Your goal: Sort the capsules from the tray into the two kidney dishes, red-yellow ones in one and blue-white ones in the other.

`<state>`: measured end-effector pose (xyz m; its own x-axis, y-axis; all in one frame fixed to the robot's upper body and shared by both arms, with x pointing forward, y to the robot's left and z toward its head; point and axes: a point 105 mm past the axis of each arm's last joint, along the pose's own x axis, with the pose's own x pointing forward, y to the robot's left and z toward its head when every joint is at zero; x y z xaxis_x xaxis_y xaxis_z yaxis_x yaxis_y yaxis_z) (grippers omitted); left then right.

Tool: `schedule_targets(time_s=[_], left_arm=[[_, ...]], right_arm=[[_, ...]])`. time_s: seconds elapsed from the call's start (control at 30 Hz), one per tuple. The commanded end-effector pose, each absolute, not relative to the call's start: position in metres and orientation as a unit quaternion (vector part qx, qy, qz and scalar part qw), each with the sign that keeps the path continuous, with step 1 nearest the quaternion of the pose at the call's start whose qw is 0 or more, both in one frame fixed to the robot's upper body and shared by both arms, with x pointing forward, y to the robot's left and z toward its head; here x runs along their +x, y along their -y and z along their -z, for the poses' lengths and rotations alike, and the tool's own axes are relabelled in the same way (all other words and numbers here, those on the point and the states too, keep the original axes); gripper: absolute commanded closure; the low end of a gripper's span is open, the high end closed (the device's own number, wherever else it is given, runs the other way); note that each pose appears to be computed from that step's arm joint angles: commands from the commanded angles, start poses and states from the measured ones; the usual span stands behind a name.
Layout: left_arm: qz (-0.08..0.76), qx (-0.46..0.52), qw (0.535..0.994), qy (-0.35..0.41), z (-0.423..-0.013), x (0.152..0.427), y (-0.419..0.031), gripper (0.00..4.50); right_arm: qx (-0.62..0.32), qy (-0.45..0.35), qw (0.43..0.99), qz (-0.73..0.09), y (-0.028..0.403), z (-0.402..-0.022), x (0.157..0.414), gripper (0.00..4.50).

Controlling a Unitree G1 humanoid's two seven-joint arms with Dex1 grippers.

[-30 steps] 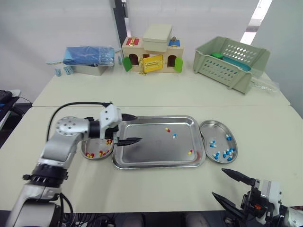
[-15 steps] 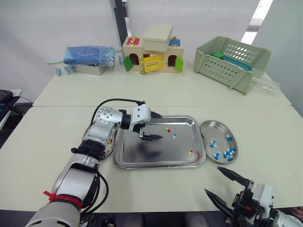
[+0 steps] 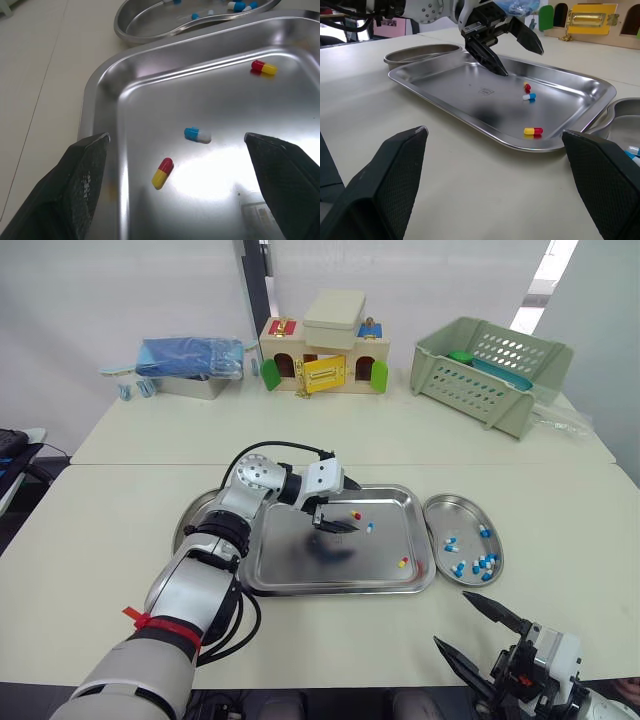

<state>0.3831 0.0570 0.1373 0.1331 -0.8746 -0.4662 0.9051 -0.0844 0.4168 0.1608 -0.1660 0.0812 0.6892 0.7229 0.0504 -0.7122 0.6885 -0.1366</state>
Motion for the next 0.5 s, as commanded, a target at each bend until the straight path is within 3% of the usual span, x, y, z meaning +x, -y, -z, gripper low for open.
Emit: schedule_targets(time_s=[0.03, 0.5], left_arm=[[0.654, 0.352, 0.669, -0.026, -0.141, 0.387, -0.054, 0.0], [0.641, 0.355, 0.674, -0.087, -0.13, 0.394, -0.046, 0.0]], right_arm=[[-0.056, 0.057, 0.919, -0.387, 0.164, -0.083, 0.157, 0.01], [-0.058, 0.044, 0.92, -0.385, 0.162, -0.081, 0.151, 0.01]])
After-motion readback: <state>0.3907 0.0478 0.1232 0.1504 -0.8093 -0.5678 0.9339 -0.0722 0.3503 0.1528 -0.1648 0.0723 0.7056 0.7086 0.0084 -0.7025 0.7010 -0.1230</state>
